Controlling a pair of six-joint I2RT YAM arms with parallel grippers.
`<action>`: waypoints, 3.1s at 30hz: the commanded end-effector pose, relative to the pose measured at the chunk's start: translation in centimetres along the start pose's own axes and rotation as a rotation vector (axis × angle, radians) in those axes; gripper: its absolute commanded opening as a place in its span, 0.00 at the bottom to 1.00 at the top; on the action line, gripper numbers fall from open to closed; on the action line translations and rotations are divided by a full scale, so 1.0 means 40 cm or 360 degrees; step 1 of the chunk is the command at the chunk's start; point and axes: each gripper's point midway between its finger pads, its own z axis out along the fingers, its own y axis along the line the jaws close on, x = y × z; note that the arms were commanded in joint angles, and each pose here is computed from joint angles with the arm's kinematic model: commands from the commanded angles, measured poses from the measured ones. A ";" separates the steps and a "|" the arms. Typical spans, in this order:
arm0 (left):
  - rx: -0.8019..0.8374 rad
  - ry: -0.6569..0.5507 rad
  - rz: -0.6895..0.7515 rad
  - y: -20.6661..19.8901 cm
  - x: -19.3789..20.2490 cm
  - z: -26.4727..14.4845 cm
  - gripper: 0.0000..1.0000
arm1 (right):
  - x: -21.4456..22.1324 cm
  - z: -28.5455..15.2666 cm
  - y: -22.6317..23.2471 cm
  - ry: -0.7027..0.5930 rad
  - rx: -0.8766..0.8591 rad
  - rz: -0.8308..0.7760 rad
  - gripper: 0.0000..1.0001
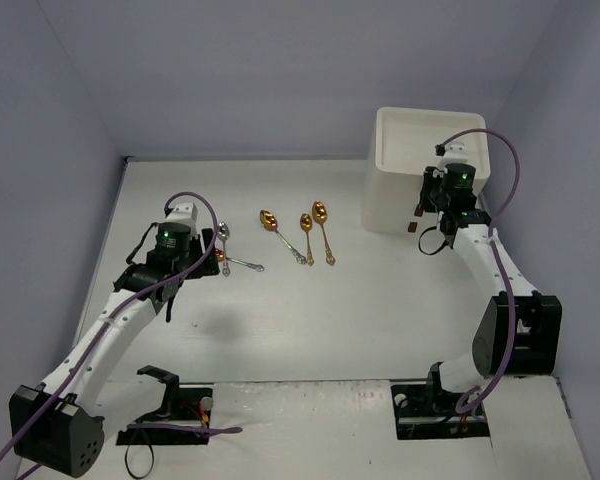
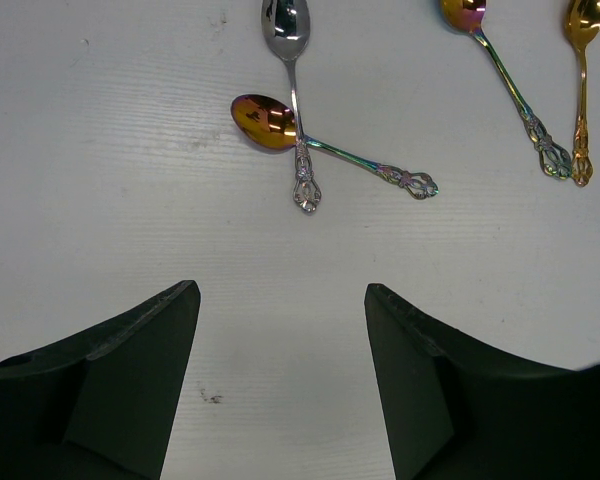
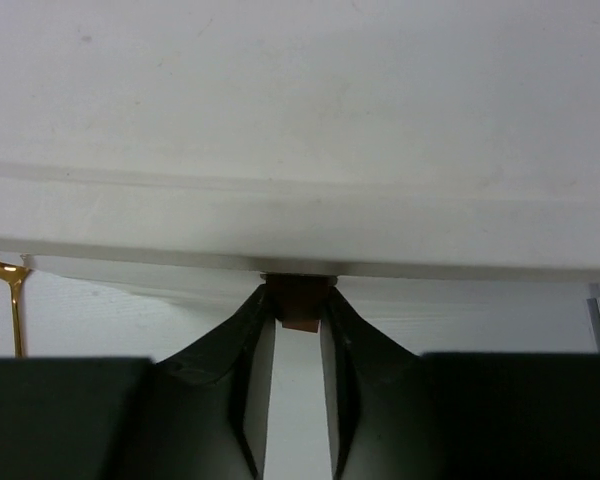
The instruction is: Sort the eating utensils into containers
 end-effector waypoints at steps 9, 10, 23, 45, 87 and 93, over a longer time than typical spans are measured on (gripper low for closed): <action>0.0034 -0.0141 -0.0030 -0.008 -0.062 -0.015 0.64 | -0.098 -0.112 0.000 -0.0254 -0.0001 0.0071 0.00; 0.0032 -0.0140 -0.0030 -0.008 -0.062 -0.015 0.64 | -0.087 -0.125 -0.001 -0.0245 0.0001 0.0080 0.00; 0.0050 -0.0136 -0.0044 -0.013 -0.063 -0.016 0.64 | 0.051 -0.265 0.019 -0.0101 -0.0067 0.0226 0.00; 0.0070 -0.0116 -0.0050 -0.021 -0.056 -0.013 0.64 | 0.108 -0.319 0.046 -0.0027 -0.0122 0.0251 0.04; -0.0043 -0.0210 0.0012 0.026 -0.088 -0.089 0.64 | -0.242 -0.413 0.483 -0.0272 -0.0738 -0.0191 0.60; -0.0105 -0.0253 0.0031 0.055 -0.087 -0.130 0.64 | -0.069 -0.305 0.716 0.0048 -0.1009 -0.0420 0.61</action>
